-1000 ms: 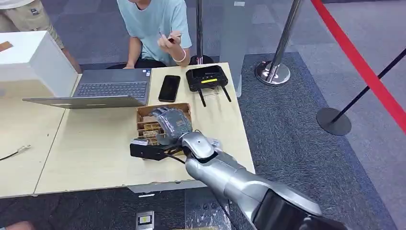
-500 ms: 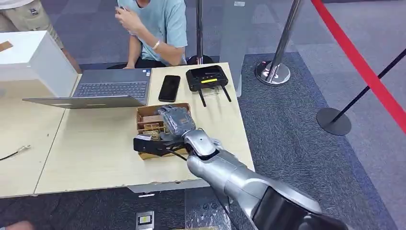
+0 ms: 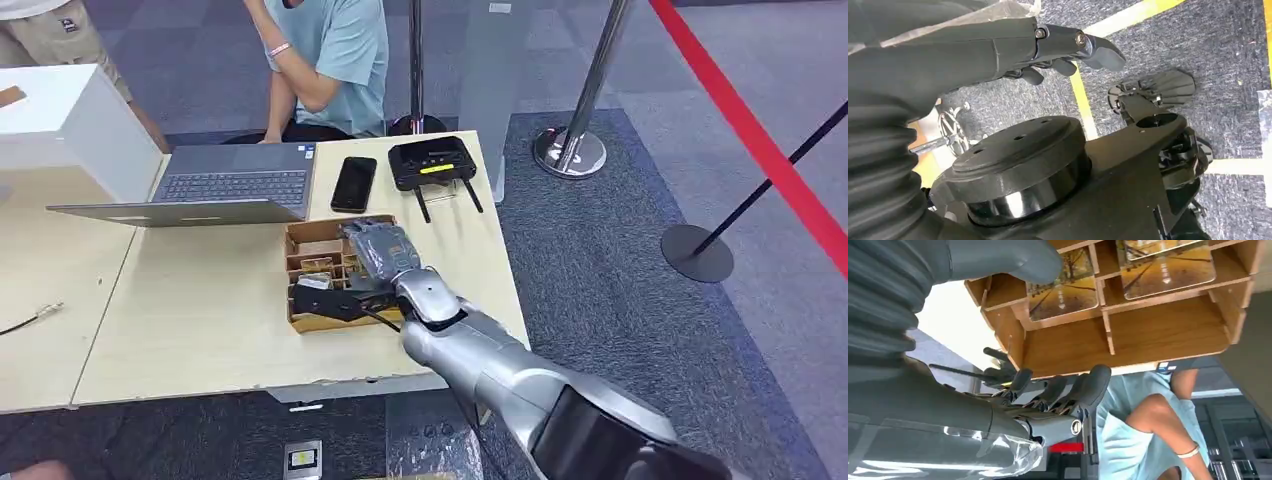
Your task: Pass the card to the sensor for recognition and then transmit it.
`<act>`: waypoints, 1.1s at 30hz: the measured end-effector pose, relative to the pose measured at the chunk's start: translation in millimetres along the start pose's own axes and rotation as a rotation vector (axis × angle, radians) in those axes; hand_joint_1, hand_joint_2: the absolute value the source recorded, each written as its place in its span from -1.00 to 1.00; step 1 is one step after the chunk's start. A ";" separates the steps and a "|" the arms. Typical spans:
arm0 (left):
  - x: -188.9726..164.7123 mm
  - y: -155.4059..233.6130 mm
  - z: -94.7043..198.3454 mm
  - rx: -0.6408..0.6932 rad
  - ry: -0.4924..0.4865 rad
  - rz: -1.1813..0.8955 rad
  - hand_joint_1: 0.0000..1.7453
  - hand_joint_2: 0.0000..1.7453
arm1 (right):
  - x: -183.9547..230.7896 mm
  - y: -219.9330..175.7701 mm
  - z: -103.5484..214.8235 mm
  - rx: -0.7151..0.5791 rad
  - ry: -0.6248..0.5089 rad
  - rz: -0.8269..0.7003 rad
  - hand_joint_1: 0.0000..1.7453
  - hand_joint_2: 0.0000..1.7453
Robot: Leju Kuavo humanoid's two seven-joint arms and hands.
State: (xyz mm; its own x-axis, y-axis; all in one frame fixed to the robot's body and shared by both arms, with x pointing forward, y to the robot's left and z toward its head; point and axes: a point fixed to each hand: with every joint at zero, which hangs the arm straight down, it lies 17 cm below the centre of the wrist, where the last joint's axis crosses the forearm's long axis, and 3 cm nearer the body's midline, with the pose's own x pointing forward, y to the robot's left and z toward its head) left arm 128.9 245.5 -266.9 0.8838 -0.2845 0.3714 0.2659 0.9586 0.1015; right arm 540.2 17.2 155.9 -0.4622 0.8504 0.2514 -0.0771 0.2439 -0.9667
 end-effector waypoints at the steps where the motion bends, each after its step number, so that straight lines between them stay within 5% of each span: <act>1: 0.1 -0.2 0.0 0.000 0.000 0.000 -1.00 1.00 | -1.3 0.9 0.3 0.003 0.002 0.001 -0.42 1.00; 33: 1.0 -4.3 0.3 -0.009 -0.001 -0.001 -1.00 1.00 | -17.2 6.6 4.6 0.009 0.017 -0.008 -0.36 1.00</act>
State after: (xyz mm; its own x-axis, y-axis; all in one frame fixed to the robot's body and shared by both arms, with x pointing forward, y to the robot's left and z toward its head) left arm 128.6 241.1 -266.6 0.8833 -0.2855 0.3719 0.2701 0.9582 0.0940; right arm 543.7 2.1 144.9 -0.4468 0.8561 0.2596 -0.0882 0.2466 -0.9651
